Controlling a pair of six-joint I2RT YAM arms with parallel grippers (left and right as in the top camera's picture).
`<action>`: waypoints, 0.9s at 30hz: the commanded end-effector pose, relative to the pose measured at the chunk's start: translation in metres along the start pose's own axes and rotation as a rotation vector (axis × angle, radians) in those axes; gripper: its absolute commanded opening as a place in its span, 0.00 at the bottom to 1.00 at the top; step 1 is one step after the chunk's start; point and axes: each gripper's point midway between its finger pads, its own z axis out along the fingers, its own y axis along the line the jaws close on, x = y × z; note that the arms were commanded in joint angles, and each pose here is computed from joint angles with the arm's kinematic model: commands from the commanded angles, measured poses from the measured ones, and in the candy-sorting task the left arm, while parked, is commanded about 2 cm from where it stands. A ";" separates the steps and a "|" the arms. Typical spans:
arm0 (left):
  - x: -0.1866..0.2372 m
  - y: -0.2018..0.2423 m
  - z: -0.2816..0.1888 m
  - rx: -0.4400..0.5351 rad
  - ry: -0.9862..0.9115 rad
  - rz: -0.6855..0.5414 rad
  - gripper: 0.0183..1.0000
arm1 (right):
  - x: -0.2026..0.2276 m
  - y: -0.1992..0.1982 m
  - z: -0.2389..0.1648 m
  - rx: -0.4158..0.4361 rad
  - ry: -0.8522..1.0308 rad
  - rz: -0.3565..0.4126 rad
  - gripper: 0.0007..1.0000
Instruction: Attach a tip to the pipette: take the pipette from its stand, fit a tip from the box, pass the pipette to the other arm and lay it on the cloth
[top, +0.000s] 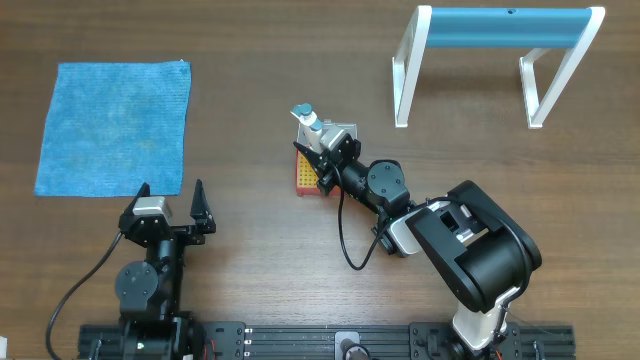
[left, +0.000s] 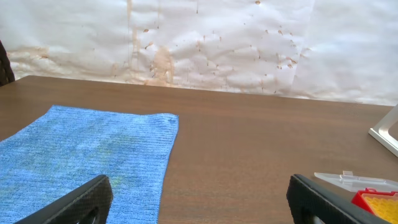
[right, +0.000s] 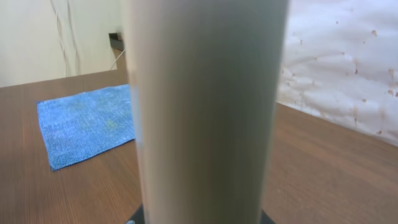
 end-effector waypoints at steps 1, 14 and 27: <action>0.001 0.001 0.000 -0.009 0.001 -0.007 0.90 | 0.037 0.004 -0.016 -0.002 0.115 0.020 0.08; 0.001 0.001 0.000 -0.009 0.001 -0.007 0.90 | -0.054 -0.004 -0.003 -0.026 -0.148 -0.077 0.08; 0.001 0.001 0.000 -0.009 0.001 -0.007 0.91 | -0.160 0.033 -0.040 -0.177 0.256 0.098 0.08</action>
